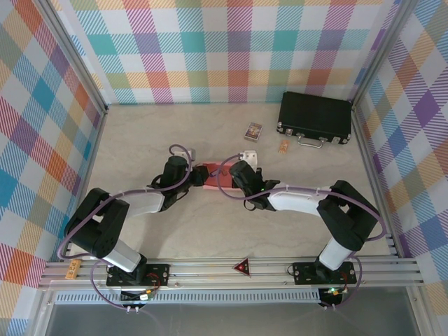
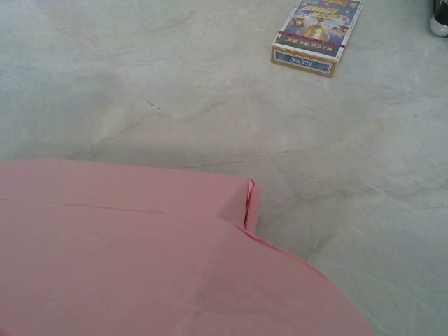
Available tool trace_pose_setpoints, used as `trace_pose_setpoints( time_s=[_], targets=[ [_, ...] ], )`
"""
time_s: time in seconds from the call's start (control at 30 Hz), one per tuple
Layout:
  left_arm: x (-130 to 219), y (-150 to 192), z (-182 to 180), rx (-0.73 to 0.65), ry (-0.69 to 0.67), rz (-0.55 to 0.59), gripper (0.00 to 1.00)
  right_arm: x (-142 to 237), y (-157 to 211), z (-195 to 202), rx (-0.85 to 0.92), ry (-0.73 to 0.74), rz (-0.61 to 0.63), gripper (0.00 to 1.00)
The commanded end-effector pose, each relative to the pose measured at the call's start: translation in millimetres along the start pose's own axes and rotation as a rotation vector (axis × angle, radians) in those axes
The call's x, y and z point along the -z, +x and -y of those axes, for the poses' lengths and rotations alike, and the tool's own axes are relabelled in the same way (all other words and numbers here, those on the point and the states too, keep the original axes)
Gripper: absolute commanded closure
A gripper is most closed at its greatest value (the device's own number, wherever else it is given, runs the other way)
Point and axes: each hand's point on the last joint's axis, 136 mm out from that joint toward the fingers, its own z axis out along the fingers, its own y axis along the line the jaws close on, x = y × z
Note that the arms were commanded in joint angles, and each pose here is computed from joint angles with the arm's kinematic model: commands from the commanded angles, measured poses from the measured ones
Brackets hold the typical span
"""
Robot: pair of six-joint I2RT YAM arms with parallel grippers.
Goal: Fold the paper box
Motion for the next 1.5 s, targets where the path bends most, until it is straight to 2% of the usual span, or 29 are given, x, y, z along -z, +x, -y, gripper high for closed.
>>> trace_pose_setpoints(
  time_s=[0.0, 0.4, 0.57, 0.73, 1.17, 1.3, 1.47],
  targets=[
    [5.5, 1.6, 12.2, -0.021, 0.053, 0.006, 0.79, 5.8, 3.8, -5.9, 0.012, -0.018, 0.012, 0.98],
    [14.8, 15.2, 8.1, -0.031, 0.067, -0.003, 0.75, 7.3, 22.7, -0.9, 0.023, 0.003, -0.005, 0.98],
    [20.3, 20.8, 12.7, -0.061, 0.098, -0.018, 0.69, 7.1, 27.2, -0.3, 0.019, 0.006, -0.013, 0.98],
    [31.5, 27.6, 15.6, -0.124, 0.126, -0.026, 0.62, 7.0, 31.3, 1.7, 0.017, 0.016, -0.021, 0.98],
    [68.4, 40.2, 13.7, -0.203, 0.114, -0.057, 0.56, 5.5, 44.2, 2.9, 0.021, 0.027, -0.05, 0.98],
    [87.9, 36.2, 12.5, -0.21, 0.102, -0.004, 0.47, 5.8, 49.3, 4.1, 0.021, 0.031, -0.058, 0.98],
    [110.8, 22.7, 5.1, -0.19, 0.032, 0.068, 0.42, 5.9, 58.1, 4.6, 0.03, 0.034, -0.072, 0.98]
  ],
)
